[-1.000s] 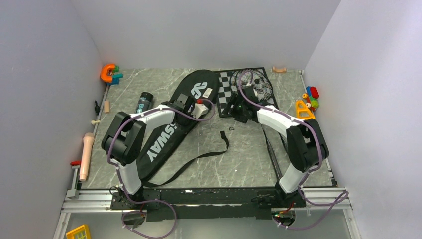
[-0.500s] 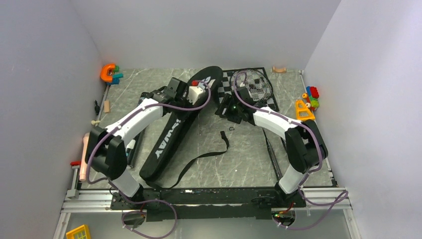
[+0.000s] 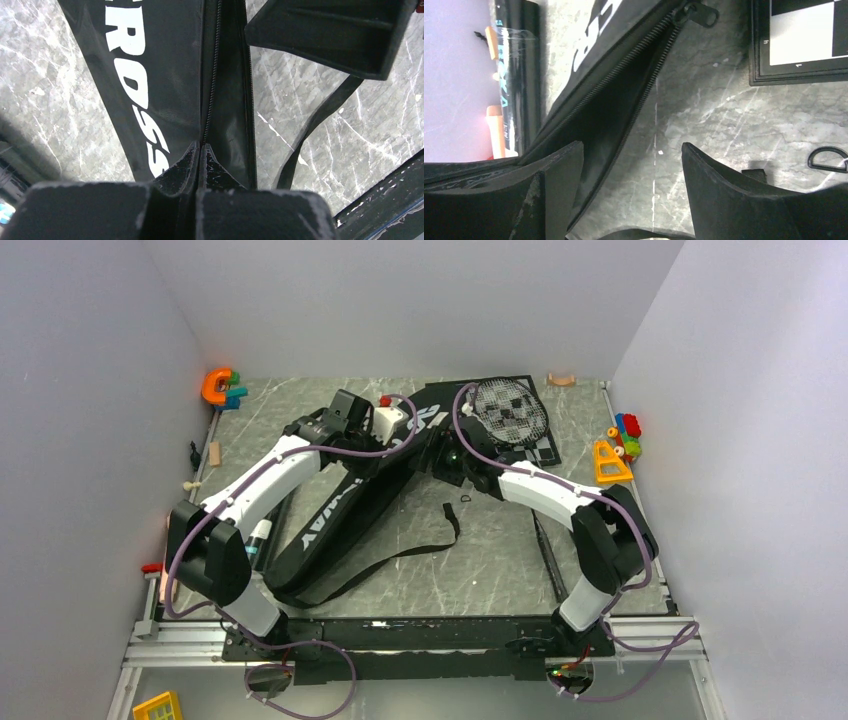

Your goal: Pack up the badminton gear

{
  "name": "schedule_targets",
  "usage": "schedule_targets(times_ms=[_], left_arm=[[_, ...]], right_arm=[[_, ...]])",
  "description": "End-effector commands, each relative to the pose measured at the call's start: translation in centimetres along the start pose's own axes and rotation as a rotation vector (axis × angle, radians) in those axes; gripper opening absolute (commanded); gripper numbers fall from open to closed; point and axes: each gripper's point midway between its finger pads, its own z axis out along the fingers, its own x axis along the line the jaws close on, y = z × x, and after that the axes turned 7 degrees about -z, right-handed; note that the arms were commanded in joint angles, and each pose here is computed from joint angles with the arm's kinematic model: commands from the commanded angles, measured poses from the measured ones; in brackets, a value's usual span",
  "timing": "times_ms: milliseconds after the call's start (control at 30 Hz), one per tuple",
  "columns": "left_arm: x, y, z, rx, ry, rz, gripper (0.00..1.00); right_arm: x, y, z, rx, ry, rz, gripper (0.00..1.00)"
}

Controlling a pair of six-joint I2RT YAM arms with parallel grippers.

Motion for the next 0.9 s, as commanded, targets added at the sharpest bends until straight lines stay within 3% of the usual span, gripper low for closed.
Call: schedule_targets(times_ms=[0, 267, 467, 867], left_arm=[[-0.3, 1.4, -0.8, -0.048, -0.025, -0.033, 0.00], [-0.5, 1.8, -1.6, -0.070, -0.025, -0.041, 0.00], [0.1, 1.4, -1.6, -0.082, 0.016, -0.041, 0.00], [0.0, 1.4, -1.8, -0.096, 0.016, -0.056, 0.00]], right_arm=[[3.2, 2.5, -1.3, -0.095, 0.079, 0.001, 0.76], [2.8, 1.8, 0.0, -0.077, 0.015, 0.010, 0.70], [5.5, 5.1, -5.3, -0.192, 0.085, 0.088, 0.75], [6.0, 2.5, -1.5, -0.025, 0.076, 0.271, 0.76]])
